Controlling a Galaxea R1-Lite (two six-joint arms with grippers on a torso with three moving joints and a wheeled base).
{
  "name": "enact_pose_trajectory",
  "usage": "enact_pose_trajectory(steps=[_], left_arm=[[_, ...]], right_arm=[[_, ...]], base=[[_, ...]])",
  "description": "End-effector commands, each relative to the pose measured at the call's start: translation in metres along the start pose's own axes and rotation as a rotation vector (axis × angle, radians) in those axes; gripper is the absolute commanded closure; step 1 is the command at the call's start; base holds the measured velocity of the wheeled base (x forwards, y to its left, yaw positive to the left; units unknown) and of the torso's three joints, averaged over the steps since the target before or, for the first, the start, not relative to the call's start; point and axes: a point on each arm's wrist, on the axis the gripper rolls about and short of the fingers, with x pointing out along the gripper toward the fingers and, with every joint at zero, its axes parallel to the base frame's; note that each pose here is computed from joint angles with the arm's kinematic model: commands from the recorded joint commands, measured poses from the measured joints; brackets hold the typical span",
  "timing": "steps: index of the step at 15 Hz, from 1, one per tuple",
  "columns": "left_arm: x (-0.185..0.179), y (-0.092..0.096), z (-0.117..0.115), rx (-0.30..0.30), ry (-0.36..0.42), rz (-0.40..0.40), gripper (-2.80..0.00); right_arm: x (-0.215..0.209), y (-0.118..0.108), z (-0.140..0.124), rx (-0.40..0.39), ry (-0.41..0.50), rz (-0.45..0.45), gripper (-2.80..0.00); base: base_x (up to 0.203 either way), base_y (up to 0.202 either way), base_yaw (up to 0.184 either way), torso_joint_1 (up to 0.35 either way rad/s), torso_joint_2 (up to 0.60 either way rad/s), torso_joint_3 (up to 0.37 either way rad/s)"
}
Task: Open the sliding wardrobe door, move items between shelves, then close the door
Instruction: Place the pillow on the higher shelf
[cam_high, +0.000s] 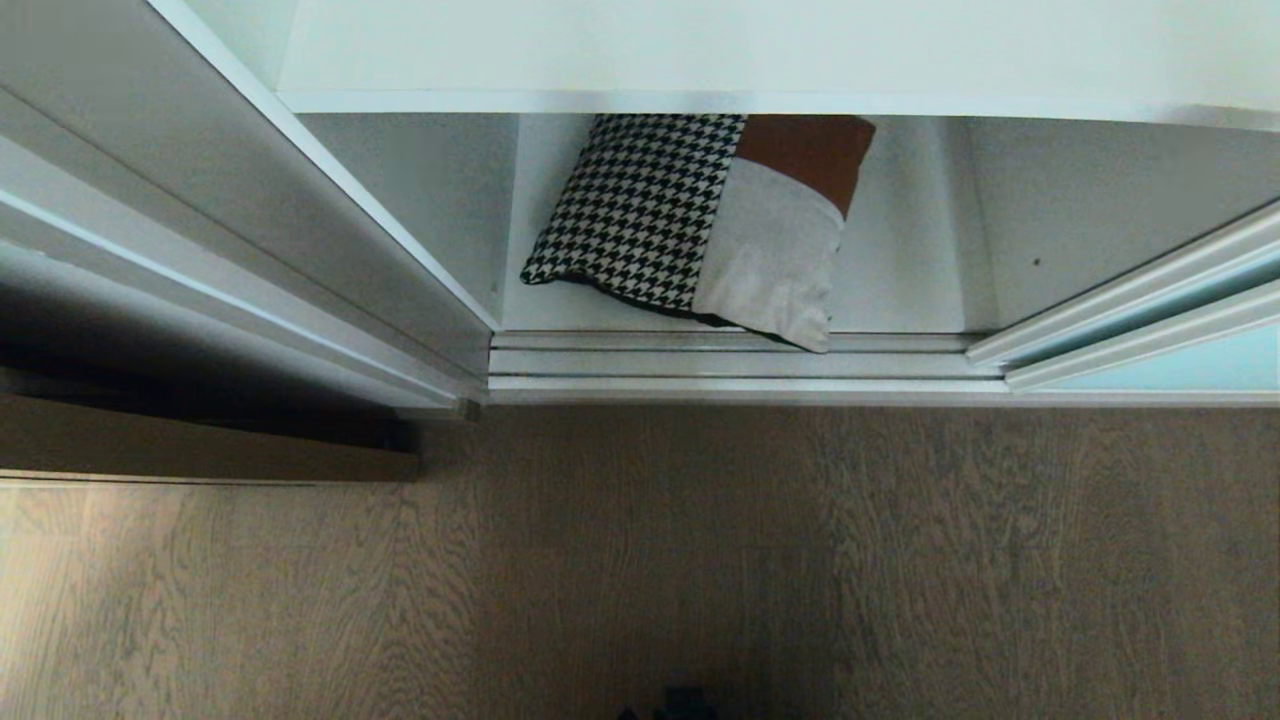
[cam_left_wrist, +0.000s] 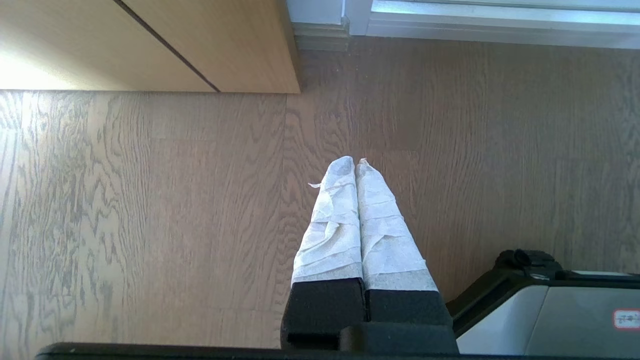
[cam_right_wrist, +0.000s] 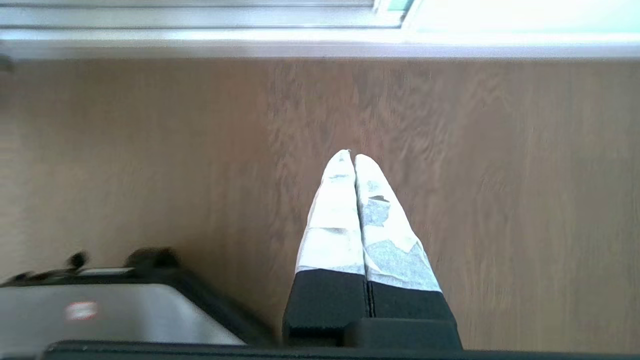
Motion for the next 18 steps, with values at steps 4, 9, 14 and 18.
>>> enact_pose_trajectory(steps=[4,9,14,18], left_arm=[[0.000,0.000,0.000,-0.001,0.002,0.000,0.00],[0.000,0.000,0.000,-0.001,0.002,0.000,0.00],[0.000,0.000,0.000,-0.001,0.002,0.000,0.00],[0.000,0.000,0.000,-0.001,0.002,0.000,0.00]], right_arm=[[0.071,0.010,0.074,0.157,0.238,0.111,0.00],[0.163,0.016,0.068,0.375,0.492,0.179,0.00],[0.260,0.017,0.001,0.416,0.615,0.164,0.00],[0.311,0.025,-0.049,0.445,0.668,0.176,0.00]], base=[[0.000,0.000,0.000,0.000,0.00,0.000],[0.000,0.000,0.000,0.000,0.00,0.000],[0.000,0.000,0.000,0.000,0.00,0.000],[0.000,0.000,0.000,0.000,0.00,0.000]])
